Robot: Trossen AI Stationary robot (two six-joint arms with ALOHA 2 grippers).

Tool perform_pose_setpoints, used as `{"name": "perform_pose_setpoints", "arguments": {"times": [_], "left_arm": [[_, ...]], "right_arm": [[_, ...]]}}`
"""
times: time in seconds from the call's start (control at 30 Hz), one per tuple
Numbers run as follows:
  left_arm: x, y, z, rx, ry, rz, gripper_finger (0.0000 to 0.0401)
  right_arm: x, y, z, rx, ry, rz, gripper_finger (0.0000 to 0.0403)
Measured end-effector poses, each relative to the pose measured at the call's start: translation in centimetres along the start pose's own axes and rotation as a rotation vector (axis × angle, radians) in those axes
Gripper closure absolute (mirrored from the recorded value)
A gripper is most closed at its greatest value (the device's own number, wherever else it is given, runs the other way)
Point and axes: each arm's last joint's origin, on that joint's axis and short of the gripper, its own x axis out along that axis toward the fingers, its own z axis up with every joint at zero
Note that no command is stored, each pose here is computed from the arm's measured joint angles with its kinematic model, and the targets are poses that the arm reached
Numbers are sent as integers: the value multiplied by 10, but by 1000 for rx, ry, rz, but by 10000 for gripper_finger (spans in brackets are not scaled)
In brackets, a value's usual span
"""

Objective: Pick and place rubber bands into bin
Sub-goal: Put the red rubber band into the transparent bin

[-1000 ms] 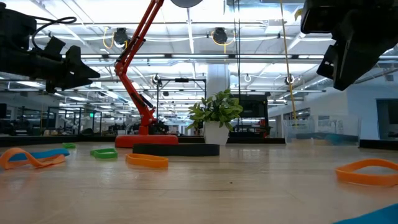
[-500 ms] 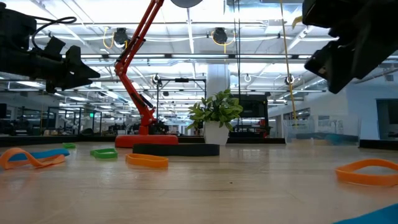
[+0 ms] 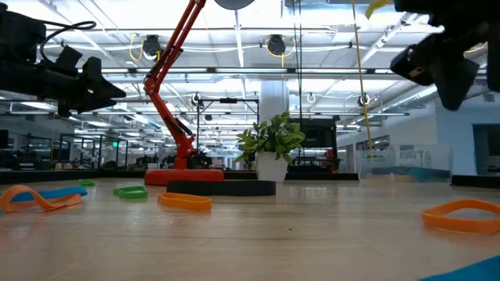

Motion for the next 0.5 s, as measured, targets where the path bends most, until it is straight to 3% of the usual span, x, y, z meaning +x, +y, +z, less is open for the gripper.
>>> {"name": "perform_pose_setpoints", "arguments": {"times": [0.2,0.5], "left_arm": [[0,0,0,2,0,0,171],[0,0,-1,7,8,1,171]], "right_arm": [[25,6,-5,60,95,-33,232],[40,16,-10,25,83,-56,233]]}}
